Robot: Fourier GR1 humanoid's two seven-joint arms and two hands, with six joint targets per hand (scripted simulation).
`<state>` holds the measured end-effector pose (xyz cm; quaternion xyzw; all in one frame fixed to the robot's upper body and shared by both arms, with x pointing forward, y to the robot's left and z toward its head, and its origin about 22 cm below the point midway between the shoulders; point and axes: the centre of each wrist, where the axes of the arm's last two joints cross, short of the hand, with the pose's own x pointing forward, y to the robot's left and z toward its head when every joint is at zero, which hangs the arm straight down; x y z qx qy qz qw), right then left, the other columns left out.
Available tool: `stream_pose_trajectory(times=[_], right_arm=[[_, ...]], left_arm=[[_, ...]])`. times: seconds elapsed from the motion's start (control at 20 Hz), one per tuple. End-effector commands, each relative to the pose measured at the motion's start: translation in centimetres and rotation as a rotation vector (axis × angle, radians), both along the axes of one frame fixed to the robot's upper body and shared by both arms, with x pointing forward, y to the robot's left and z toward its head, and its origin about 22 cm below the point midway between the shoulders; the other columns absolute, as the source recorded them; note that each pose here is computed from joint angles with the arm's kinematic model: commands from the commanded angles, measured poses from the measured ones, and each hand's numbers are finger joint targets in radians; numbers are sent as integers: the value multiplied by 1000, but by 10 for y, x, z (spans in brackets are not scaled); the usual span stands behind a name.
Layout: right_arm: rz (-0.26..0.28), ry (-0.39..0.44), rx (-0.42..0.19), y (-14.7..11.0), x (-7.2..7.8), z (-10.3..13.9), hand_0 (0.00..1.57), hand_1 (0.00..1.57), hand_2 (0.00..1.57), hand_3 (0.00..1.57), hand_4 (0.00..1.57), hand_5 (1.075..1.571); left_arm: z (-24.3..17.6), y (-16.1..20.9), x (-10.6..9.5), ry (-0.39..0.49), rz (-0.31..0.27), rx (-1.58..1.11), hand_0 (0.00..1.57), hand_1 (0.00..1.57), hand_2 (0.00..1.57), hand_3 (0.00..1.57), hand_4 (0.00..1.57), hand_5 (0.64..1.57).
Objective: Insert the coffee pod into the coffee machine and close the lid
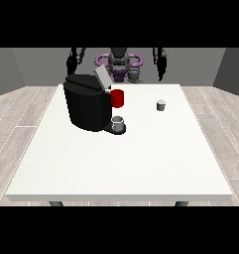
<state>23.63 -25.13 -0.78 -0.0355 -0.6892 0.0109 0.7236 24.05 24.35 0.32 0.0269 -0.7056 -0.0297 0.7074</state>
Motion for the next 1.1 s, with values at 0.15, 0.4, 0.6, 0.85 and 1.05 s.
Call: stream_pose_trajectory(times=[0.15, 0.4, 0.6, 0.85, 1.05], right_arm=[[19, 6, -11, -5, -8, -13, 0, 0, 0, 0, 0, 1571], [-80, -121, -160, -1, 12, 14, 0, 0, 0, 0, 0, 1571], [-49, -187, -162, 8, 24, 26, 0, 0, 0, 0, 0, 1571], [7, -195, -151, 40, 26, 40, 0, 0, 0, 0, 0, 1571], [-13, -185, -122, 46, 38, 51, 0, 0, 0, 0, 0, 1571]], left_arm=[[3, 41, -8, -30, -161, 209, 0, 0, 0, 0, 0, 1571], [40, 92, 17, -42, -216, 487, 0, 0, 0, 0, 0, 1571], [45, 108, 36, -20, -188, 570, 0, 0, 0, 0, 0, 1571], [44, 130, 55, 47, -200, 646, 0, 0, 0, 0, 0, 1571], [37, 129, 66, 88, -203, 716, 0, 0, 0, 0, 0, 1571]])
